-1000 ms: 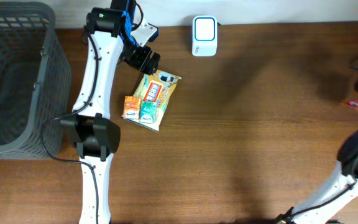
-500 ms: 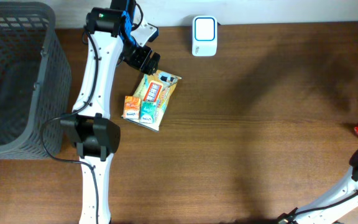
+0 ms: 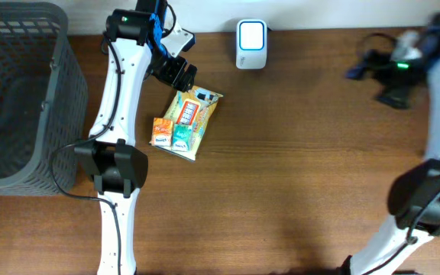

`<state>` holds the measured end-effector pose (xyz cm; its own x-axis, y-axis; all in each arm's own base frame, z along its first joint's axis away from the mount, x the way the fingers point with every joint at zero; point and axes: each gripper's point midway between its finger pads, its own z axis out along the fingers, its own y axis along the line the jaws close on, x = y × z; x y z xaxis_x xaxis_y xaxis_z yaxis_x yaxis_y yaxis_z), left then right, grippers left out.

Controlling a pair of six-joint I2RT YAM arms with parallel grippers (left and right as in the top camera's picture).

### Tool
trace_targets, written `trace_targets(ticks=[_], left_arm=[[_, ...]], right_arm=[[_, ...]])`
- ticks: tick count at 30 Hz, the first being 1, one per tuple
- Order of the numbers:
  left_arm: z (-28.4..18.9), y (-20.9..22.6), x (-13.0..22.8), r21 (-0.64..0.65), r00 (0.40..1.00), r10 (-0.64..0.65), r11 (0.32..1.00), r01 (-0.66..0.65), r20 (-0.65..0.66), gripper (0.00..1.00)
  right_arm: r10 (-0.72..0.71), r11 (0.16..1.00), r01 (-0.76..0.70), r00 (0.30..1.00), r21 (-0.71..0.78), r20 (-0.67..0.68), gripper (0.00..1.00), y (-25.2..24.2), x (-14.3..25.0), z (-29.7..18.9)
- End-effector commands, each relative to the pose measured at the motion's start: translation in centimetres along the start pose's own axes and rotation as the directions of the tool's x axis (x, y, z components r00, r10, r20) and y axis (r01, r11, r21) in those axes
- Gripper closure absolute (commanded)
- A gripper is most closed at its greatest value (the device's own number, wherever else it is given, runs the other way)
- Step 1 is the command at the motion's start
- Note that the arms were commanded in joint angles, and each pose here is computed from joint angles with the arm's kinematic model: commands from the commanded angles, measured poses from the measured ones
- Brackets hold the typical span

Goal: Scan the item barcode
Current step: 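Carry the red bag right and drop it at the table's right edge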

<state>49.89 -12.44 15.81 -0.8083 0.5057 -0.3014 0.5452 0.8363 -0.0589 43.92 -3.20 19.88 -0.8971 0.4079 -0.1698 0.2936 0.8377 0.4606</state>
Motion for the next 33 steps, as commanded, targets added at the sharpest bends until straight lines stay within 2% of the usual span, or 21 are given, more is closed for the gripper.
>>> trace_targets(ticks=[1,6,13,19,25,27,29,33], left_arm=[[-2.6,-0.1,-0.8,-0.018,0.998,0.003,1.000,-0.002,0.058,0.01],[-2.6,-0.1,-0.8,-0.019,0.998,0.004,1.000,-0.003,0.058,0.01],[-2.6,-0.1,-0.8,-0.018,0.998,0.003,1.000,-0.002,0.058,0.01],[-2.6,-0.1,-0.8,-0.018,0.998,0.003,1.000,-0.002,0.058,0.01],[-2.6,0.0,-1.1,-0.023,0.997,0.006,1.000,-0.005,0.074,0.01],[-2.7,-0.5,-2.2,0.008,0.993,0.014,1.000,-0.015,0.120,0.01],[-2.6,-0.9,-1.6,0.026,0.995,0.008,1.000,-0.010,0.096,0.01],[-2.9,-3.8,-0.8,0.188,0.997,-0.012,0.982,-0.003,0.079,0.01]], right_arm=[[-0.182,0.983,0.184,0.980,0.022,-0.076,0.01,5.3,3.0,3.4],[-0.383,0.918,0.391,0.918,0.070,-0.101,0.02,11.3,6.3,6.8],[-0.512,0.854,0.520,0.847,0.025,-0.147,0.02,16.2,11.0,8.5],[-0.551,0.829,0.559,0.819,0.004,-0.161,0.01,17.8,12.8,8.9],[-0.551,0.829,0.559,0.819,0.004,-0.161,0.02,17.8,12.8,8.9],[-0.551,0.829,0.559,0.819,0.004,-0.161,0.01,17.8,12.8,8.9],[-0.551,0.829,0.559,0.819,0.004,-0.161,0.01,17.8,12.8,8.9],[-0.551,0.829,0.559,0.819,0.004,-0.161,0.01,17.8,12.8,8.9]])
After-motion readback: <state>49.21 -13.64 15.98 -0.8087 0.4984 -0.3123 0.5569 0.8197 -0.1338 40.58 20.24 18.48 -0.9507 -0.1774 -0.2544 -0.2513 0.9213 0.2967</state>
